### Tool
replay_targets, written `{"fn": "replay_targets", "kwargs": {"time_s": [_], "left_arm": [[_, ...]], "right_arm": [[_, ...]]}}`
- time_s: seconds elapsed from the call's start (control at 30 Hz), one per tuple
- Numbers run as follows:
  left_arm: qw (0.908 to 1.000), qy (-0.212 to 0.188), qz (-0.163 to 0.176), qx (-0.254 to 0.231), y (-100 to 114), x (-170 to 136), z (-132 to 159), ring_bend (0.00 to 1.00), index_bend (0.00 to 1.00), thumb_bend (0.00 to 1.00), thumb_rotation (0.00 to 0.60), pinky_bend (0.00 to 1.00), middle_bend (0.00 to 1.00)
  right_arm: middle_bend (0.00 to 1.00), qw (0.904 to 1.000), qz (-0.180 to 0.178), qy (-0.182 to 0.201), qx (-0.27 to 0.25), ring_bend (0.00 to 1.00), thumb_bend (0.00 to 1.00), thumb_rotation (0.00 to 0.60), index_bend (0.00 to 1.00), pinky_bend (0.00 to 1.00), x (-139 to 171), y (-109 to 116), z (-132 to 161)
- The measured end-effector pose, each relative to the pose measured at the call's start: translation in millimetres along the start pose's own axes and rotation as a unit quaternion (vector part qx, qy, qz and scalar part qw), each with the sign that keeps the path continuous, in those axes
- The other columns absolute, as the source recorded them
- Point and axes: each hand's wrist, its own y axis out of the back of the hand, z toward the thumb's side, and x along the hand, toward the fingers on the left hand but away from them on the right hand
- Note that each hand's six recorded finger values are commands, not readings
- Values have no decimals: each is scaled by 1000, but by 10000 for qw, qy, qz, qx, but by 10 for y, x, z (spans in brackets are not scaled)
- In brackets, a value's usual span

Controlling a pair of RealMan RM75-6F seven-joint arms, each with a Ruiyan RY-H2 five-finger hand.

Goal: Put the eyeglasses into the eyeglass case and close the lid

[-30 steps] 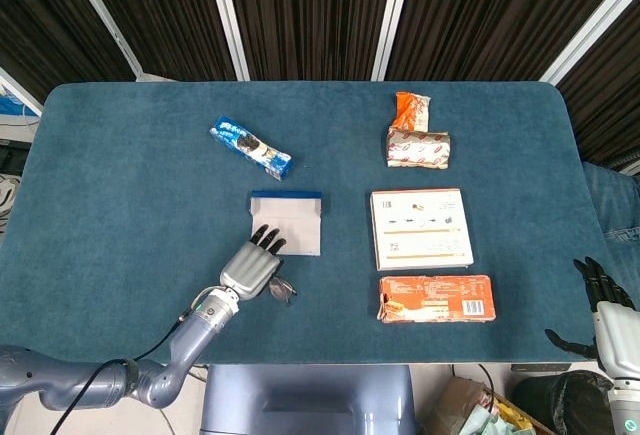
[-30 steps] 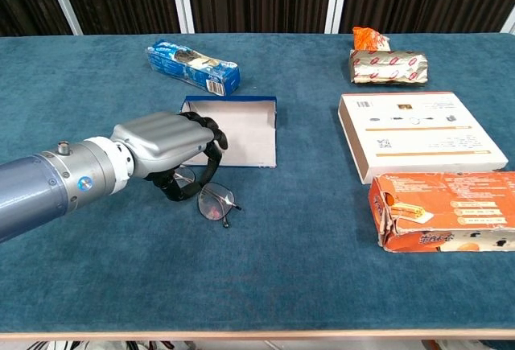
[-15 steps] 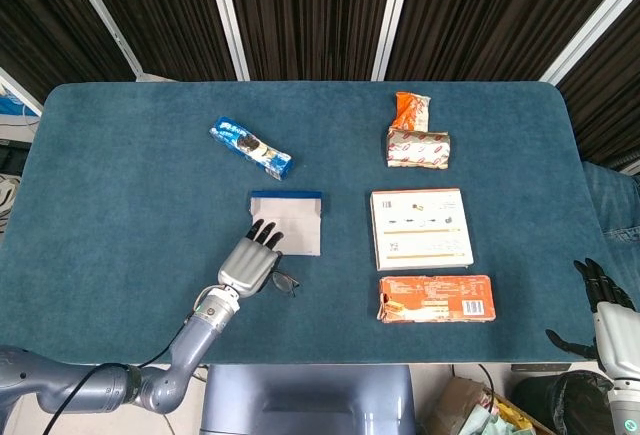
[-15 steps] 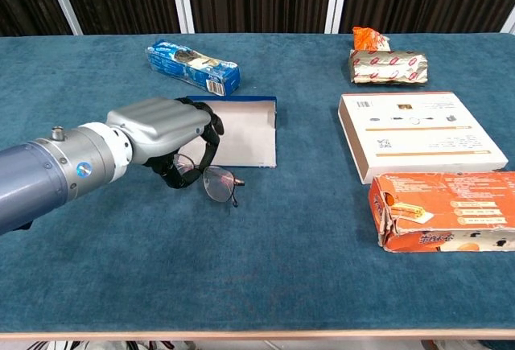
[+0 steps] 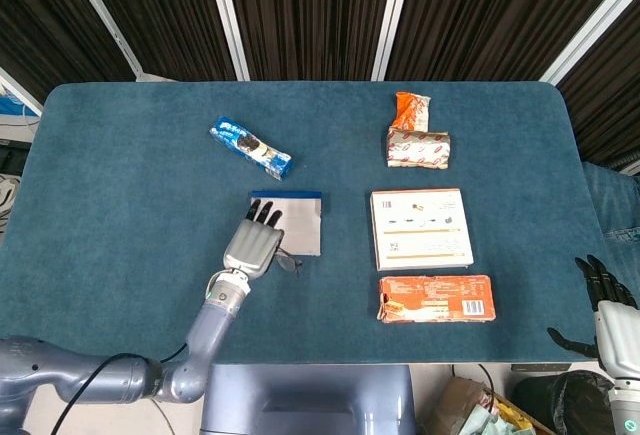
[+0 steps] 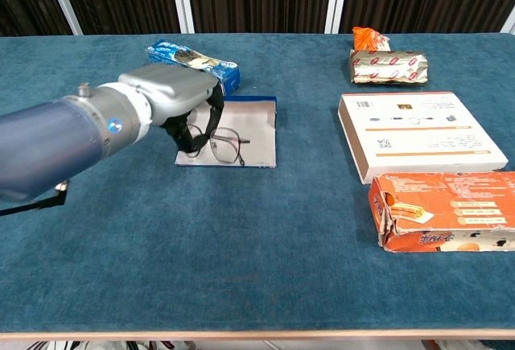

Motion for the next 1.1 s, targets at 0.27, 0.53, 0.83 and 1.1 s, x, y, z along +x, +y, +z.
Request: {"fn": "replay_targets", "kwargs": {"time_s": [0.27,0.53,0.83,1.1], "left_arm": [[9985,531,-19,-129,146,233,76,0,602,481,600,0,159],[9934,1145,13,42,170,465,-27,0,604,481,600,0,157],[9878,1543,-5,-227,139,639,-92,0,607,481,600,0,154],[9844,1672,-135,-538,58,745,-22,0,609,481,600,0,152]], "right_arm": [[35,9999,38,-27,-93,124,205,600,78,161,4,-8,-1],[35,9999,36,-4,-122,124,204,600,78,161,14,3,0],[35,9999,63,-21,-147,124,204,600,78,161,16,-2,-3],[35,9998,73,-48,-172,124,205,600,78,161,12,-2,-13]]}}
